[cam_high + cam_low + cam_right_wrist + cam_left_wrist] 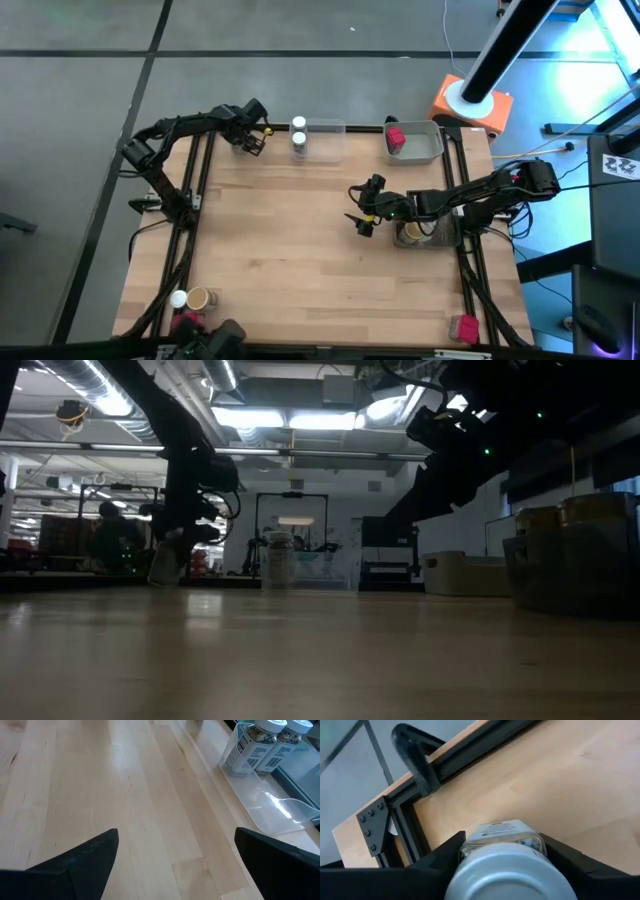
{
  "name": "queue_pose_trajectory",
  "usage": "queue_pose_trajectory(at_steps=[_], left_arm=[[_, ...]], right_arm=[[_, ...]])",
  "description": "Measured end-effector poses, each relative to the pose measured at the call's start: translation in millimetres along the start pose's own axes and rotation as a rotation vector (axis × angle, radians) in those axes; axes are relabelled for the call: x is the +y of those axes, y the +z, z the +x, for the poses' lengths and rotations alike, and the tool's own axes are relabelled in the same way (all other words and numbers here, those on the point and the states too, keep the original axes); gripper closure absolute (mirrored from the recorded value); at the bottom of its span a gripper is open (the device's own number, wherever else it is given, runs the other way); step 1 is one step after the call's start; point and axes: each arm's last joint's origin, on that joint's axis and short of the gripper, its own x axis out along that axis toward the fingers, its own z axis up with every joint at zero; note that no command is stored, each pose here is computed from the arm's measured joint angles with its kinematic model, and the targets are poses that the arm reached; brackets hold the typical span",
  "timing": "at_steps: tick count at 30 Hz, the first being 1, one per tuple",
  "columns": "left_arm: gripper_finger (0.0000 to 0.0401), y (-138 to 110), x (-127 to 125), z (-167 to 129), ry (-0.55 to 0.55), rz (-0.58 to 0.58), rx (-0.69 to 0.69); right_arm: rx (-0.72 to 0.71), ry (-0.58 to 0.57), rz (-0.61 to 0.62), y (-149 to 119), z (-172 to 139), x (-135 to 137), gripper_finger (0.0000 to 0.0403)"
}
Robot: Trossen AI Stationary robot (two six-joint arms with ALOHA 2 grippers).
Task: Sort spices by type
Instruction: Put the top white seasoning bottle into the transparent bin
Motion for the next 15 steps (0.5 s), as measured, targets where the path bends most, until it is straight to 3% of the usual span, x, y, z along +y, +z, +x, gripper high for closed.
queue_pose_trajectory(at_steps=[10, 15], left_arm=[[0.0205, -9, -17, -53, -0.071, 0.062, -0.184], [0.0208, -11, -25, -86, -0.163, 0.072, -0.331]], right_arm=[[-0.001, 0.000, 0.000, 0, 0, 0, 0.0004], [-0.001, 0.000, 0.000, 0, 0, 0, 0.0004]])
